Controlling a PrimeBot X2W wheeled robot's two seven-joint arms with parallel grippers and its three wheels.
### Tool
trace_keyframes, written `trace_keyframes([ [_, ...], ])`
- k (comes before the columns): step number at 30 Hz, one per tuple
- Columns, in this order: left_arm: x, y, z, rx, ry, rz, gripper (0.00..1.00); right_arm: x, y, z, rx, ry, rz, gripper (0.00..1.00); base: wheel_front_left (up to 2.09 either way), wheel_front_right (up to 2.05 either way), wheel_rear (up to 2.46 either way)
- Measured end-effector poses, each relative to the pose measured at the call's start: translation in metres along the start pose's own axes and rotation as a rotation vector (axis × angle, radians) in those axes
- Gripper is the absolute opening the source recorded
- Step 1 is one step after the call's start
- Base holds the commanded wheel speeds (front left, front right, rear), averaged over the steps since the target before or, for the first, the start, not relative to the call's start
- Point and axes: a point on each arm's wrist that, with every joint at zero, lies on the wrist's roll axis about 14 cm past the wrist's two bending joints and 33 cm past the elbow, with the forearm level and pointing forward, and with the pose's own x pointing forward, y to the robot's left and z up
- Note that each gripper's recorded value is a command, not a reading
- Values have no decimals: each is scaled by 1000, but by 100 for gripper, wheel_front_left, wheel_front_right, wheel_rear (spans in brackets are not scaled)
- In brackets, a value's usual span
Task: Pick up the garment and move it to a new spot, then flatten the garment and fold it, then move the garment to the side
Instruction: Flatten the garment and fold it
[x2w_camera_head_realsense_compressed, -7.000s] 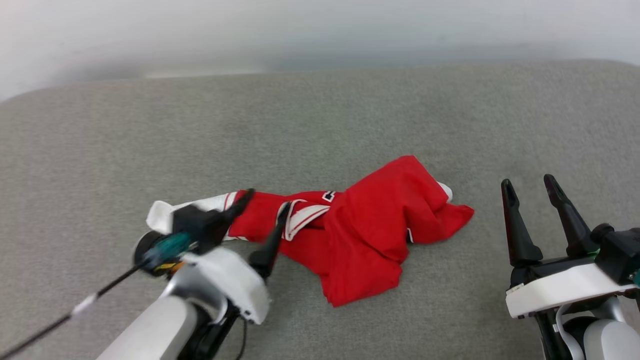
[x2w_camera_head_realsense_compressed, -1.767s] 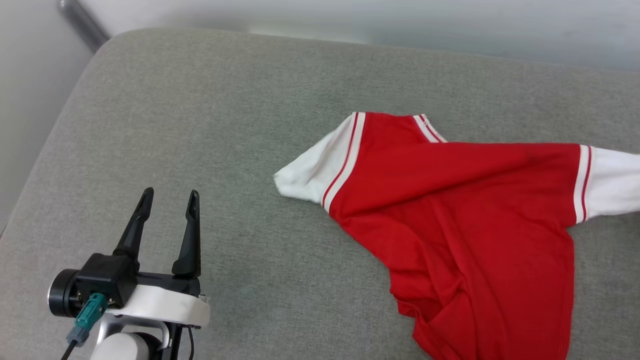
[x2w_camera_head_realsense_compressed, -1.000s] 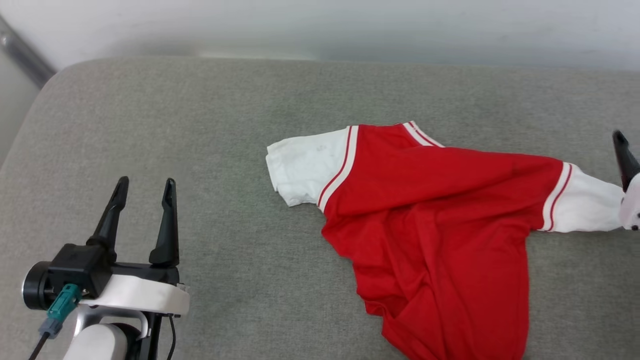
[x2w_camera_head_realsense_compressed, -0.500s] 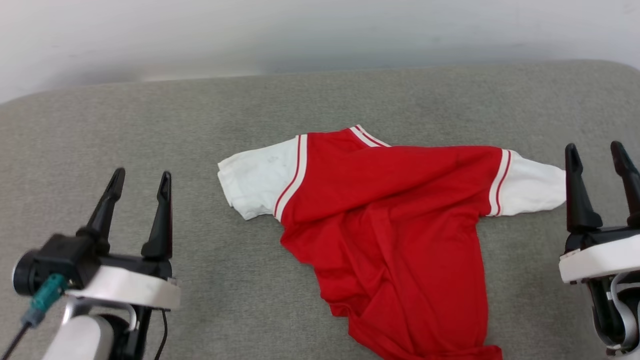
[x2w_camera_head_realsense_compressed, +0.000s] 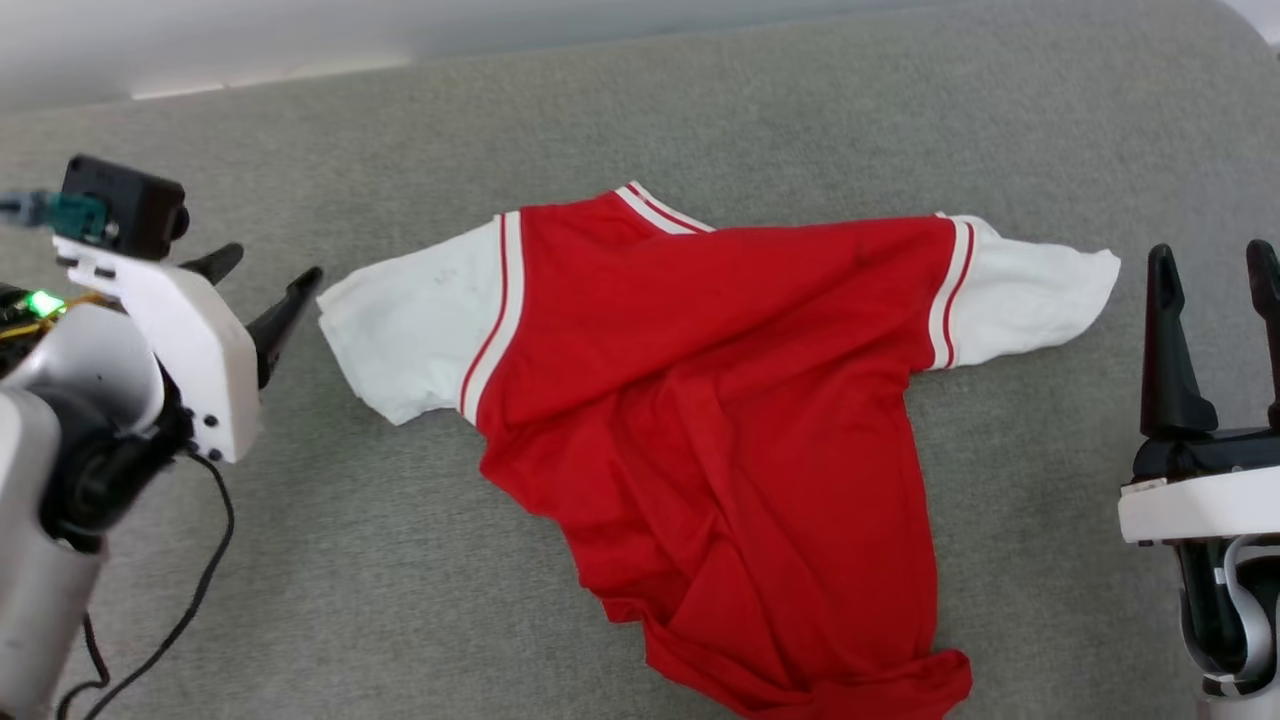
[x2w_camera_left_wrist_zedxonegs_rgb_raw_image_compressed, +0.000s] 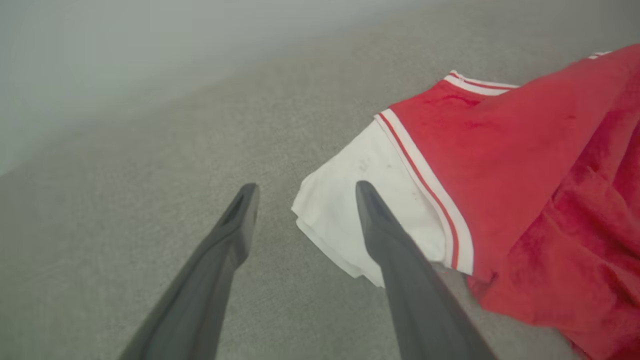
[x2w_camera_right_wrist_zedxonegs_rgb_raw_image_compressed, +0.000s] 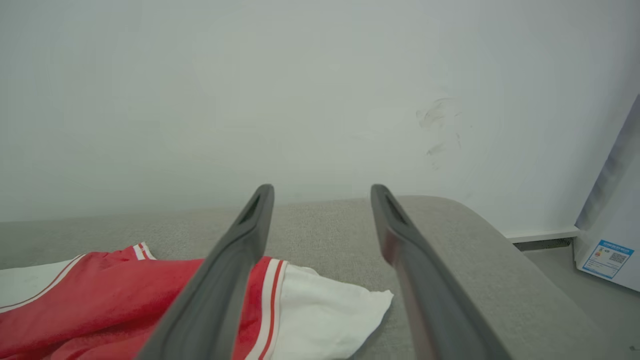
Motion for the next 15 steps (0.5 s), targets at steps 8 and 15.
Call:
trace_keyframes([
  [8,36,12,-45,-32,372,-67,100,-4,-14,-30,-8,66,-56,100,0,0,0],
  [15,61,8,-81,-27,513,-98,100,-6,-22,-49,-16,107,-88,100,0,0,0],
])
